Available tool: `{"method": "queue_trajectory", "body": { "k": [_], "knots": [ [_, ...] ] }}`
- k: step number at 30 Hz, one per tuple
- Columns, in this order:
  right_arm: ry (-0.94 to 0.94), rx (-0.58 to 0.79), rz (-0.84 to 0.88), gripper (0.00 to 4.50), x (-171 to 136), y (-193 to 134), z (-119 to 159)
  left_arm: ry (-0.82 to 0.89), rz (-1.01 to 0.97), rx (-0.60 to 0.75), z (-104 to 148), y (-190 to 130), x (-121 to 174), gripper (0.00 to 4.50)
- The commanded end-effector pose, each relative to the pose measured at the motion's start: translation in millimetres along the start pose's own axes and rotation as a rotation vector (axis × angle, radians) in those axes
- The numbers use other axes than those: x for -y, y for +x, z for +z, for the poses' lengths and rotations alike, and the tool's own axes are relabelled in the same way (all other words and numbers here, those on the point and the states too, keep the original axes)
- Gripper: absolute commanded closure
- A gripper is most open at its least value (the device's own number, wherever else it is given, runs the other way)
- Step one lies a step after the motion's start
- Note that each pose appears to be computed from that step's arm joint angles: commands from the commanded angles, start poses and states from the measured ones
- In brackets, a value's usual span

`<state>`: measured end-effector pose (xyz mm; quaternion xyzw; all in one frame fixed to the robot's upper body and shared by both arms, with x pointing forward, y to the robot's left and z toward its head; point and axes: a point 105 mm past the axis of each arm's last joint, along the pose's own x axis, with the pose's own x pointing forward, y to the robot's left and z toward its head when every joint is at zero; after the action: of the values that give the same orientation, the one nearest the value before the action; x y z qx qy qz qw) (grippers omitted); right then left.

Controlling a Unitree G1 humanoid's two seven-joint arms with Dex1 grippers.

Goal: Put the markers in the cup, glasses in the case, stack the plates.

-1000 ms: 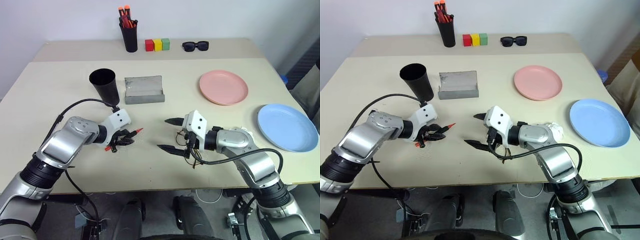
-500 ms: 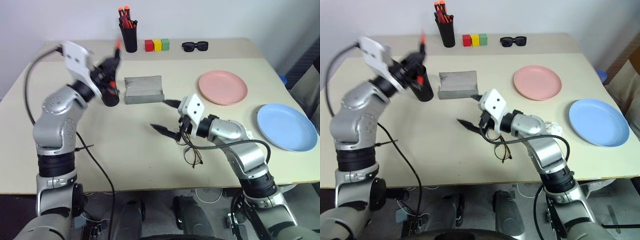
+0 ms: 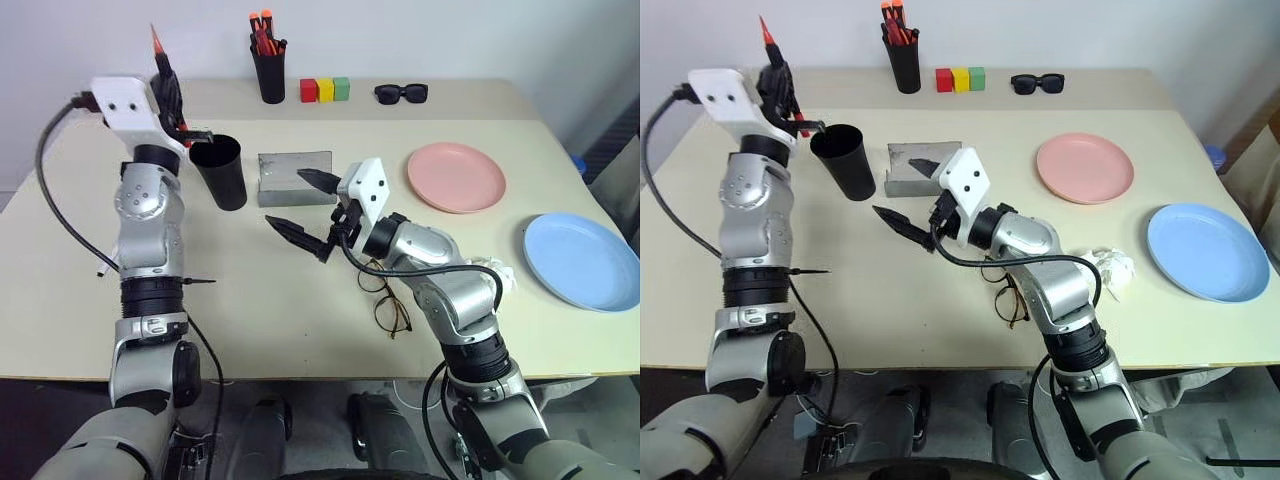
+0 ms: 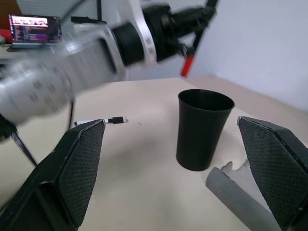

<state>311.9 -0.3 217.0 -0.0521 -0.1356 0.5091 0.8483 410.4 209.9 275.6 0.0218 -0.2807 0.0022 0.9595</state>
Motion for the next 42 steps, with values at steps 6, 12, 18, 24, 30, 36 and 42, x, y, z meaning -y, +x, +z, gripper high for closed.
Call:
{"method": "queue_trajectory", "body": {
  "k": [6, 12, 18, 24, 30, 36, 42],
  "knots": [
    [-0.018, 0.057, 0.004, 0.0, -4, 2, 12, -0.023, -0.002, 0.047, -10, -3, 8, 4.49],
    [-0.013, 0.052, 0.007, 0.0, -6, 1, 11, -0.023, -0.007, 0.024, -23, -5, 12, 4.49],
    [-0.012, 0.049, 0.01, 0.0, -6, 1, 10, -0.02, 0.016, 0.016, -25, -7, 9, 2.02],
    [-0.012, 0.045, 0.015, 0.0, -7, 1, 9, -0.024, 0.072, 0.019, -24, -8, 2, 1.09],
    [-0.015, 0.046, 0.016, 0.0, -8, 1, 9, -0.044, 0.36, 0.007, -5, -9, -60, 1.09],
    [-0.017, 0.031, 0.006, 0.0, -4, -4, 7, 0.051, 0.54, -0.364, -27, -49, -132, 0.14],
    [-0.03, -0.015, 0.074, 0.0, -2, -15, 5, 0.076, 0.441, -0.78, -61, -94, -137, 0.02]
  ]
}}
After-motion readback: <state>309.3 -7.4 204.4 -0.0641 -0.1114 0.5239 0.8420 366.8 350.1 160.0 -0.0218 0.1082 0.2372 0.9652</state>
